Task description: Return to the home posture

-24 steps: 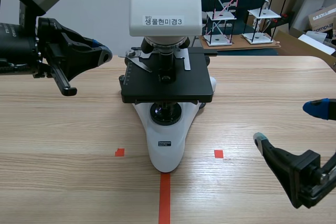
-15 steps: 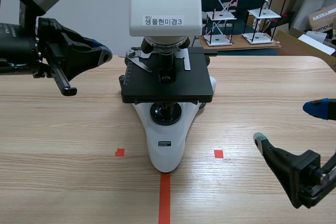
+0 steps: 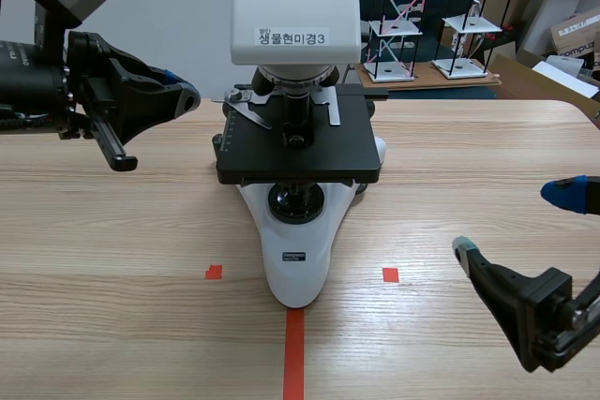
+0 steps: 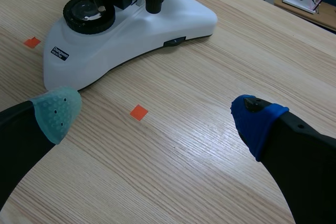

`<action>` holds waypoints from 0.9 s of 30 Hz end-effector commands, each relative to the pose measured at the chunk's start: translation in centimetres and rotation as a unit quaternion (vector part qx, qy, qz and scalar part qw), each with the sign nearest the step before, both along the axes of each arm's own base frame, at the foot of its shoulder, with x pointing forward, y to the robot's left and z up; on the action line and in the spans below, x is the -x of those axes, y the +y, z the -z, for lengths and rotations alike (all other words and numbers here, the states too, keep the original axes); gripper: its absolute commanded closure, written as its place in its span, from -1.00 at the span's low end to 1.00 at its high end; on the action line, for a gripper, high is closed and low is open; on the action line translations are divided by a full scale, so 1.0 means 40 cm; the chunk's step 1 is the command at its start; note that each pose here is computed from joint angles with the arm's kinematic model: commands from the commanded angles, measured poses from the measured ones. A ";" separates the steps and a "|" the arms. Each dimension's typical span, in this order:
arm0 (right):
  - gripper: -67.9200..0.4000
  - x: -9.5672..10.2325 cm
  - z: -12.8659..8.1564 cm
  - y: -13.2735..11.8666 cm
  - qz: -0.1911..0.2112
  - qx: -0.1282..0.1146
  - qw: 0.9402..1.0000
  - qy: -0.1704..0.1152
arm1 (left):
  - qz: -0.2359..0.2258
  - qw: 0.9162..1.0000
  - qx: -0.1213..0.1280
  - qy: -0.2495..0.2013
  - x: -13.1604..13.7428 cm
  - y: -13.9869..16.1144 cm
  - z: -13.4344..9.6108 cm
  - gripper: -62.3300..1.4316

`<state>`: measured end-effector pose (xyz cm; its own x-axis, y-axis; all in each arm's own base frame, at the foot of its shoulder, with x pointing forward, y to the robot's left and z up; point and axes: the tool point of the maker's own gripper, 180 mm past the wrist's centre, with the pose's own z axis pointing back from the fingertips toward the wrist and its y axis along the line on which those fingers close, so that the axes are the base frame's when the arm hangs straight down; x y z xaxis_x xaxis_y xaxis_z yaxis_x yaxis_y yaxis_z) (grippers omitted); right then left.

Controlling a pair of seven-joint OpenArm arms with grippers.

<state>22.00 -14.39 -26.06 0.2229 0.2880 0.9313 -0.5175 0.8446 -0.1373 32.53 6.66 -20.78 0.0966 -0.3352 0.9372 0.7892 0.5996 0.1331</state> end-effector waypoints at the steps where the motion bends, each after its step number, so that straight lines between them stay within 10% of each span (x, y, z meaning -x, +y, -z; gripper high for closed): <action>1: -0.87 -0.006 -0.017 -0.004 0.000 0.000 1.000 -0.011 | -0.002 1.000 0.009 -0.013 -0.009 -0.003 -0.024 0.91; 16: -0.87 -0.006 -0.017 -0.004 0.000 -0.001 1.000 -0.011 | -0.001 1.000 0.017 -0.005 0.005 -0.004 -0.009 0.91; 27: -0.87 -0.006 -0.017 -0.004 0.000 -0.001 1.000 -0.011 | -0.071 0.992 0.103 -0.021 0.069 0.124 -0.015 0.91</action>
